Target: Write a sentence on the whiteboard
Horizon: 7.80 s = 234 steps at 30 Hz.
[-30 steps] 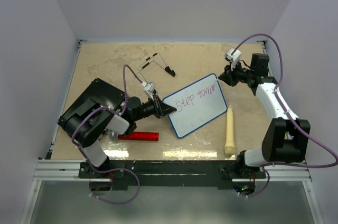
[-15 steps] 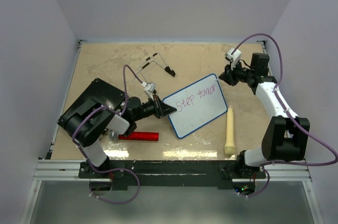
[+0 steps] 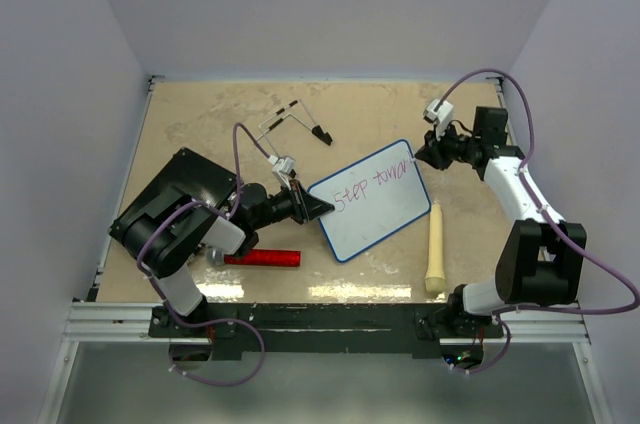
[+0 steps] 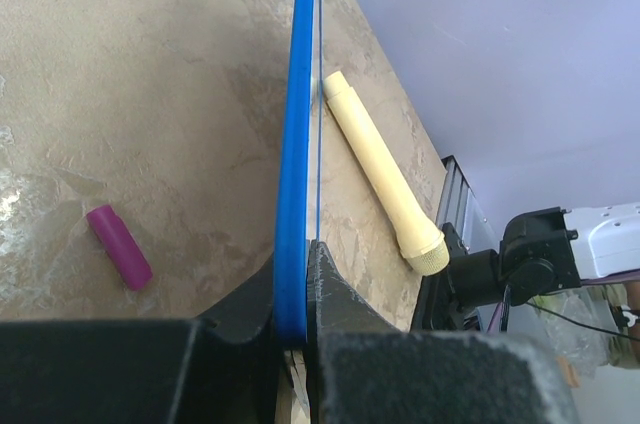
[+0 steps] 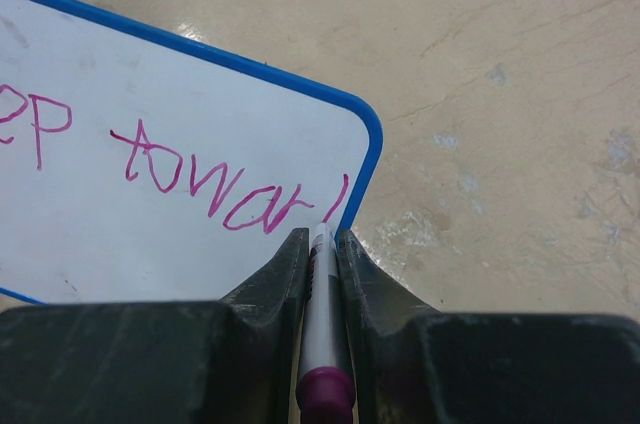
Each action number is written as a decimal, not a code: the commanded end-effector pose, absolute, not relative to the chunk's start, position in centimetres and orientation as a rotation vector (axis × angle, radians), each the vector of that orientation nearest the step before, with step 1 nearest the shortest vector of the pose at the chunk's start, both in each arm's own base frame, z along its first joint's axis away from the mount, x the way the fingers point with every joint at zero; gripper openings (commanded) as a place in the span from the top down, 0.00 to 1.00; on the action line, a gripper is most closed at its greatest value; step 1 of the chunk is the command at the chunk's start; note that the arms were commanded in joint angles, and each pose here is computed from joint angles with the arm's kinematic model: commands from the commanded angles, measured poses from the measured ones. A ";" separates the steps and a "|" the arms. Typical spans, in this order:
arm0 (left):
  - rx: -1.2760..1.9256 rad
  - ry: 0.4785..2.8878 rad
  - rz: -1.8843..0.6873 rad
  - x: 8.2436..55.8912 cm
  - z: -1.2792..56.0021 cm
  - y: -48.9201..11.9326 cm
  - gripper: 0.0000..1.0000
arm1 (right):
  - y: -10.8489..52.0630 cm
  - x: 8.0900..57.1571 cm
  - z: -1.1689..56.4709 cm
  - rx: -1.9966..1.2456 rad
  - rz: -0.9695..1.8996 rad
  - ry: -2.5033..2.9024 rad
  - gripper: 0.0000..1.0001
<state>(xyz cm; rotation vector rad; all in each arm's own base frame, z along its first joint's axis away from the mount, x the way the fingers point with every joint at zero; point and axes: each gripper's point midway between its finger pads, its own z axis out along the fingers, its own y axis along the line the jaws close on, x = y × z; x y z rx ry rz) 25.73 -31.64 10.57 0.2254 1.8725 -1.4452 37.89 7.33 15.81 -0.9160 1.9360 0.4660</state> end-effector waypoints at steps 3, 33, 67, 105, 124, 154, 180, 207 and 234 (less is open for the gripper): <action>0.317 1.768 -1.438 25.8 12.2 -32.1 1.00 | 6.8 36.9 14.9 -0.939 0.436 1.971 1.00; 0.315 1.770 -1.442 25.9 12.1 -32.1 1.00 | 8.1 38.9 17.5 -0.874 0.522 1.882 1.00; 0.320 1.764 -1.442 26.0 12.3 -32.2 1.00 | 6.4 38.5 16.9 -0.891 0.414 1.933 1.00; 0.306 1.772 -1.438 25.9 12.0 -32.0 1.00 | 5.8 36.4 15.5 -0.945 0.443 1.974 1.00; 0.249 1.708 -1.445 27.5 14.3 -32.1 1.00 | 15.1 27.6 24.2 -1.208 0.993 1.529 1.00; 0.194 1.619 -1.454 28.5 16.8 -31.5 1.00 | 14.7 26.7 23.7 -1.182 0.898 1.526 1.00; 0.239 1.677 -1.431 27.7 15.6 -31.6 1.00 | 14.6 26.7 22.4 -1.190 0.888 1.543 1.00; 0.247 1.669 -1.452 27.4 15.9 -32.0 1.00 | 14.5 26.8 21.7 -1.193 0.900 1.560 1.00; 0.232 1.651 -1.471 27.2 16.4 -31.9 1.00 | 14.5 26.8 21.4 -1.192 0.907 1.568 1.00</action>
